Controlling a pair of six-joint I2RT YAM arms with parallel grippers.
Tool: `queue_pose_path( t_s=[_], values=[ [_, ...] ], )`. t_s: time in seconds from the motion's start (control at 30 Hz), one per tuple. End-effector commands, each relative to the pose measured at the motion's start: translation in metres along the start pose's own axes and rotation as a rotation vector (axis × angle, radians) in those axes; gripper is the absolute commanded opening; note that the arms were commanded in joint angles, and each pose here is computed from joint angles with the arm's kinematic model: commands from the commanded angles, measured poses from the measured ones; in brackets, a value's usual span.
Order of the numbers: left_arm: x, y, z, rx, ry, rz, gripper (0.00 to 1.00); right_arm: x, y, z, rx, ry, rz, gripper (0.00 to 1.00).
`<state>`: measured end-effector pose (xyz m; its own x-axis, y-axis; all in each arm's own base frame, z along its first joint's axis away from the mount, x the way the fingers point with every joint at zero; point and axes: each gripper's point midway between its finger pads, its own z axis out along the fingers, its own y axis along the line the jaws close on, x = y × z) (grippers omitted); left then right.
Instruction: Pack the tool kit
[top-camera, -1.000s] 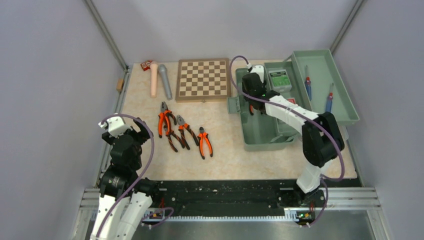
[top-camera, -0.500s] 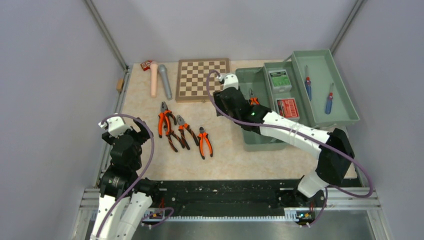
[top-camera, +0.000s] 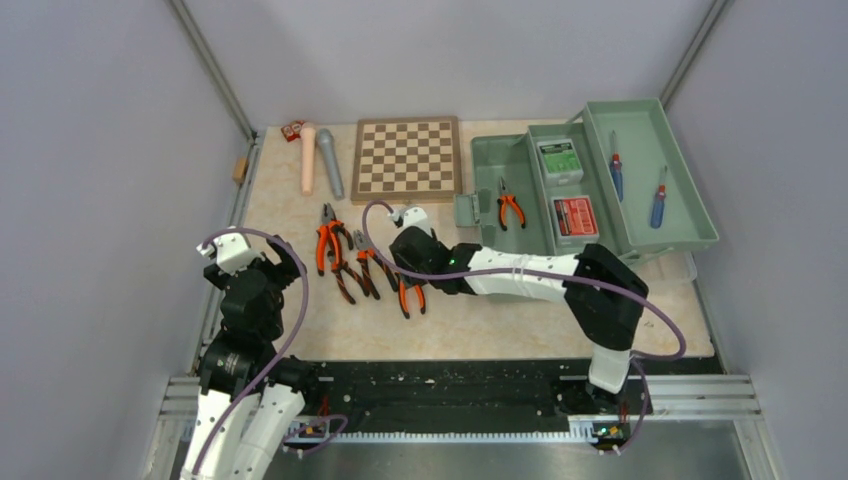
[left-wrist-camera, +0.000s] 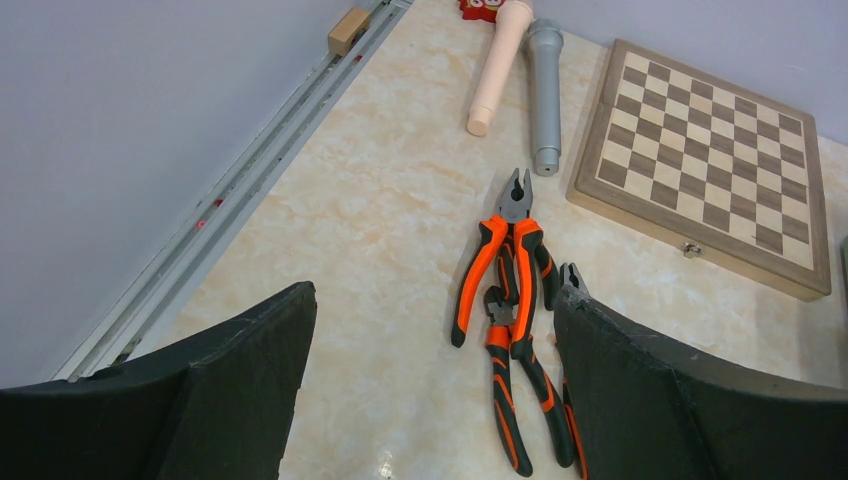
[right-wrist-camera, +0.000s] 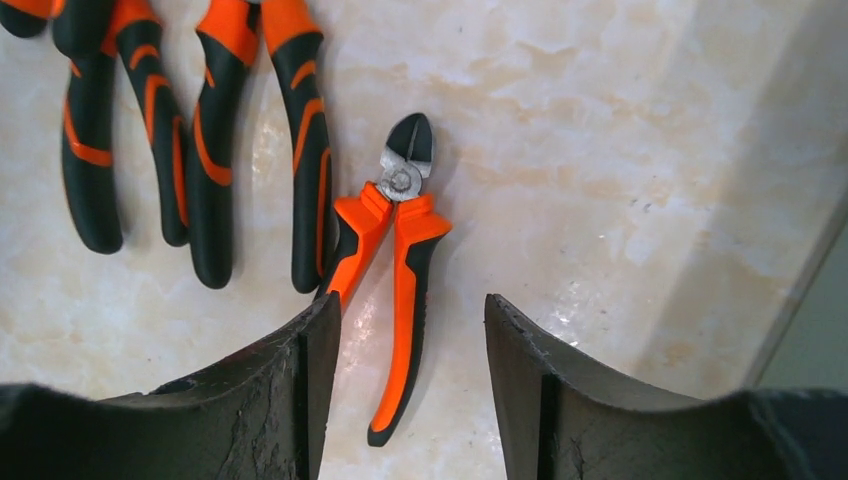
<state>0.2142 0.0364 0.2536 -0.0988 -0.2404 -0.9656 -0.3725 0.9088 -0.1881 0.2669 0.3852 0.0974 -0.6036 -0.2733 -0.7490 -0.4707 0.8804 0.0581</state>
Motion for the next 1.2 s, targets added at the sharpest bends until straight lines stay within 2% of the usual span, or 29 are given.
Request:
queue_pose_path(
  t_s=[0.0,0.17,0.4,0.47,0.63,0.73,1.0,1.17],
  values=[
    [-0.008,0.0,0.001,-0.007,-0.035,-0.012,0.93,0.015,0.011,0.013,-0.021,0.032,0.027,0.53],
    [-0.008,0.001,0.001,-0.006,-0.035,-0.013,0.93,0.043,0.012,0.031,-0.01,0.097,0.009,0.49],
    [-0.008,0.001,0.001,-0.006,-0.036,-0.012,0.93,0.061,0.012,0.045,0.003,0.132,-0.008,0.42],
    [-0.008,0.001,0.001,-0.007,-0.036,-0.011,0.93,0.061,0.009,0.046,0.014,0.129,-0.021,0.35],
    [-0.008,0.001,0.001,-0.008,-0.036,-0.012,0.93,0.046,0.005,0.033,0.014,0.089,-0.044,0.09],
    [-0.008,0.001,0.001,-0.007,-0.035,-0.01,0.93,0.024,0.006,0.018,-0.011,0.029,-0.056,0.0],
    [-0.008,0.0,0.002,-0.007,-0.033,-0.01,0.92,-0.037,0.002,-0.033,-0.045,-0.124,-0.098,0.0],
    [-0.006,0.0,0.002,-0.008,-0.03,-0.007,0.92,-0.075,-0.025,-0.065,0.032,-0.226,-0.129,0.0]
  ],
)
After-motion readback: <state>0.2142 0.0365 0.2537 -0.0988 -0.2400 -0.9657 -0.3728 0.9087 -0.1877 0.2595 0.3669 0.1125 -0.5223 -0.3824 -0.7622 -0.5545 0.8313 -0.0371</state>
